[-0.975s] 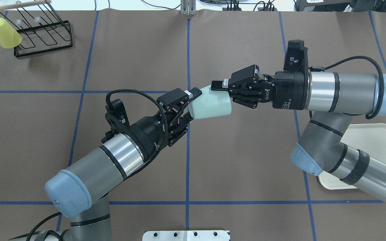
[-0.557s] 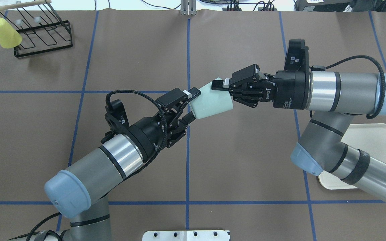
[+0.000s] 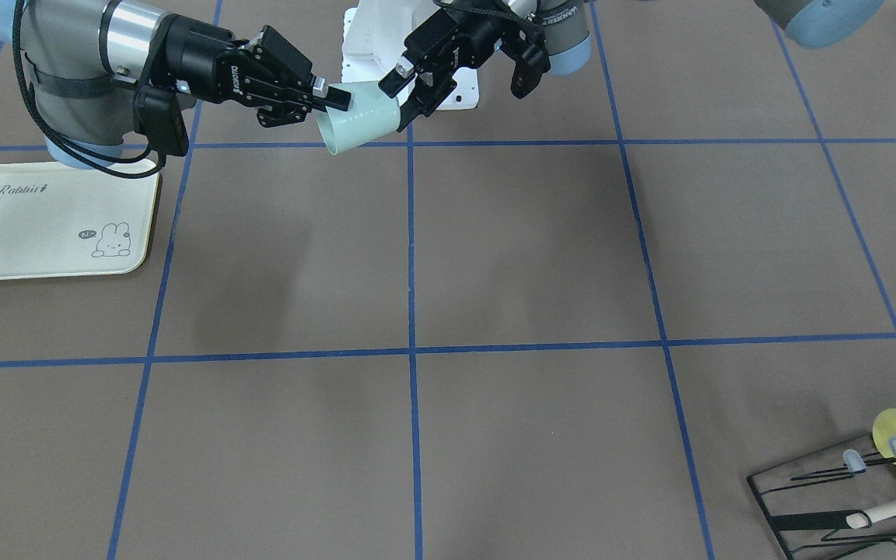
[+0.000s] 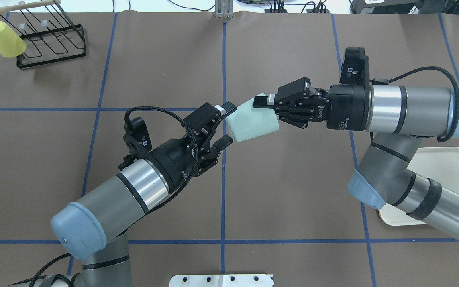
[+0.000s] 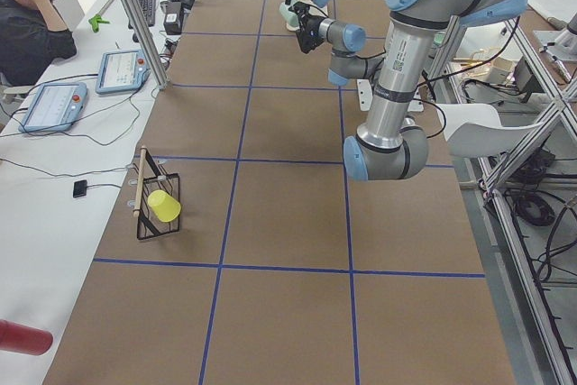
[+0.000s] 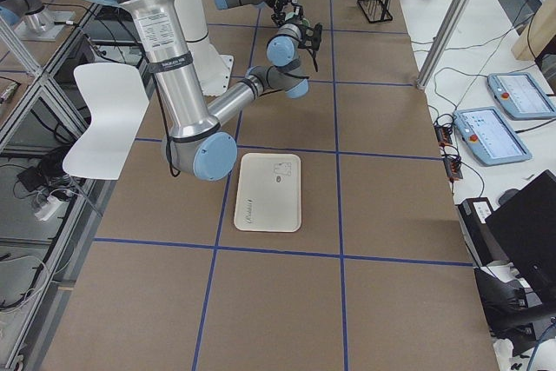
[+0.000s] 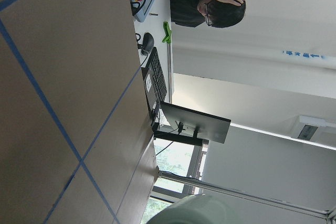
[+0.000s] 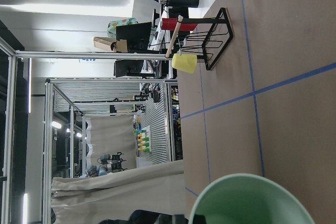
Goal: Left arm grabs green cup and hands to right arm on tray
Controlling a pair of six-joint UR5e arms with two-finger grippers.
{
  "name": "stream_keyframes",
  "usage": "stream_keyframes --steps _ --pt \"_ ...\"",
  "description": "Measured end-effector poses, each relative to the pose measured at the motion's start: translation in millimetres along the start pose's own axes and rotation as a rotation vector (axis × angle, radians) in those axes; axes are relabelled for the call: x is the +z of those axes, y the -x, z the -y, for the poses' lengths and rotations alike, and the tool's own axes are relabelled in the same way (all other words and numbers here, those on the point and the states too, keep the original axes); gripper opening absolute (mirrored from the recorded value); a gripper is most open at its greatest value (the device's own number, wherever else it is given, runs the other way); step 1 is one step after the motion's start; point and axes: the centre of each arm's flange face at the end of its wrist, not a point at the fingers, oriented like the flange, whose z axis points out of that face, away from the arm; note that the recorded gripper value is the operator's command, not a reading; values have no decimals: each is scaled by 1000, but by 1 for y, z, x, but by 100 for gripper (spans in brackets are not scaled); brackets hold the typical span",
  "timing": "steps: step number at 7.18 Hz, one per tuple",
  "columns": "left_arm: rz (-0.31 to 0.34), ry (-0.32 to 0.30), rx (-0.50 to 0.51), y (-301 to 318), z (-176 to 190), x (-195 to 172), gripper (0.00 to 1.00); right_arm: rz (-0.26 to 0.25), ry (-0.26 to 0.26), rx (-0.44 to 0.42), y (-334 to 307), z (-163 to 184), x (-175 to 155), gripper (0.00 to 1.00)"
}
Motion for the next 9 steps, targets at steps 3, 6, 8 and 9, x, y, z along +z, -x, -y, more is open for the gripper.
stream_keyframes --steps 3,6,8,9 --pt "-3 0 41 -3 3 -1 100 -81 -100 -108 -4 46 -44 0" --pt "21 -11 275 -3 4 1 100 -366 -116 -290 21 121 -116 0" --pt "97 -41 502 -5 4 6 100 -501 -145 -417 14 148 -155 0" --pt "136 -61 610 -10 8 9 100 -571 -156 -475 6 159 -172 0"
